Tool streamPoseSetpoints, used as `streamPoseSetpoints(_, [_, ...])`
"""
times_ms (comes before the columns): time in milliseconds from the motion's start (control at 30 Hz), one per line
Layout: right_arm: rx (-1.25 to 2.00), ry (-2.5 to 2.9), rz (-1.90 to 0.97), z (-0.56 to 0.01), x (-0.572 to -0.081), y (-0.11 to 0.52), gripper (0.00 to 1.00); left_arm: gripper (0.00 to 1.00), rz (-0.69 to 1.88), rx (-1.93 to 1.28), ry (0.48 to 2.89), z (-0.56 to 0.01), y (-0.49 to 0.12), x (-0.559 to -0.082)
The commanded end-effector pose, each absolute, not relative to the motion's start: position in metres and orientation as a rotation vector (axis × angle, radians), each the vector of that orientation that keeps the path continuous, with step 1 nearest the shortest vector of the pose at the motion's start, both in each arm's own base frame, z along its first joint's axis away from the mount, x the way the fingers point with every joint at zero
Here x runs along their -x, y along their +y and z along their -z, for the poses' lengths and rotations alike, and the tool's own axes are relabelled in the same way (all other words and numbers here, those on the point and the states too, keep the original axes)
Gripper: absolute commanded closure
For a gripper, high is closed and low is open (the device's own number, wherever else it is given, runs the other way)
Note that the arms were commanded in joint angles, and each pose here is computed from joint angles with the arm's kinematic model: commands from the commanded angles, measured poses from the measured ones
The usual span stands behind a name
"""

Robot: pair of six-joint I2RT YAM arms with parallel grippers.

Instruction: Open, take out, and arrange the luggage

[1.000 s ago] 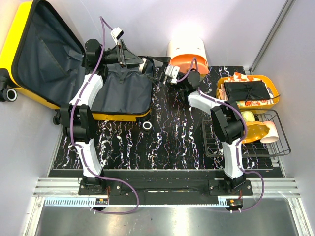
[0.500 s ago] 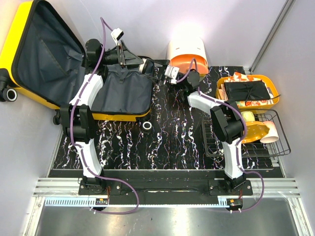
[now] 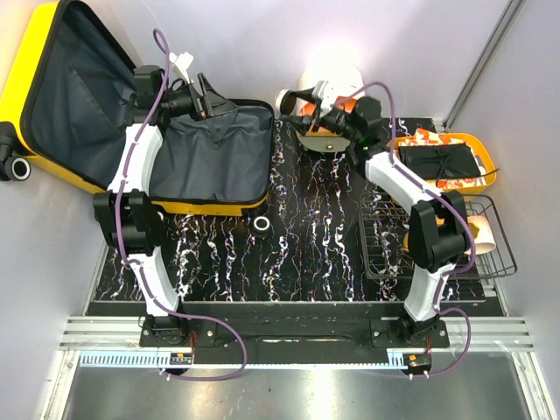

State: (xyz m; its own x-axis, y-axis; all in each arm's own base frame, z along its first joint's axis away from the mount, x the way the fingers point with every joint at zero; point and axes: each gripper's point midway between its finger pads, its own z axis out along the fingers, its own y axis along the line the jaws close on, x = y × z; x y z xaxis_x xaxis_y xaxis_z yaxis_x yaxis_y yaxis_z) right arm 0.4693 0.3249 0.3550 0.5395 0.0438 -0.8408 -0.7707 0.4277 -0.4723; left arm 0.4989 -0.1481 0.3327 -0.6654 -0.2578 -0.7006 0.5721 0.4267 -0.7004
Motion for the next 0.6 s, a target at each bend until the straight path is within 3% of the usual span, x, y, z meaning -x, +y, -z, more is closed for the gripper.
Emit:
streamPoseSetpoints(0, [0.888,1.203,-0.518,-0.392,-0.493,0.284,0.57,0.01,1.014,-0.384,1.884,-0.344,-0.133,-0.491])
streamPoseSetpoints(233, [0.668,1.742,-0.426,-0.347,-0.534,0.224,0.57,0.01,1.041,-0.385,1.882,-0.342,-0.138,-0.491])
streamPoseSetpoints(567, [0.426,1.96,-0.385,-0.311,-0.575,0.171,0.64,0.01,1.056,-0.379,1.869,-0.341,-0.14,-0.486])
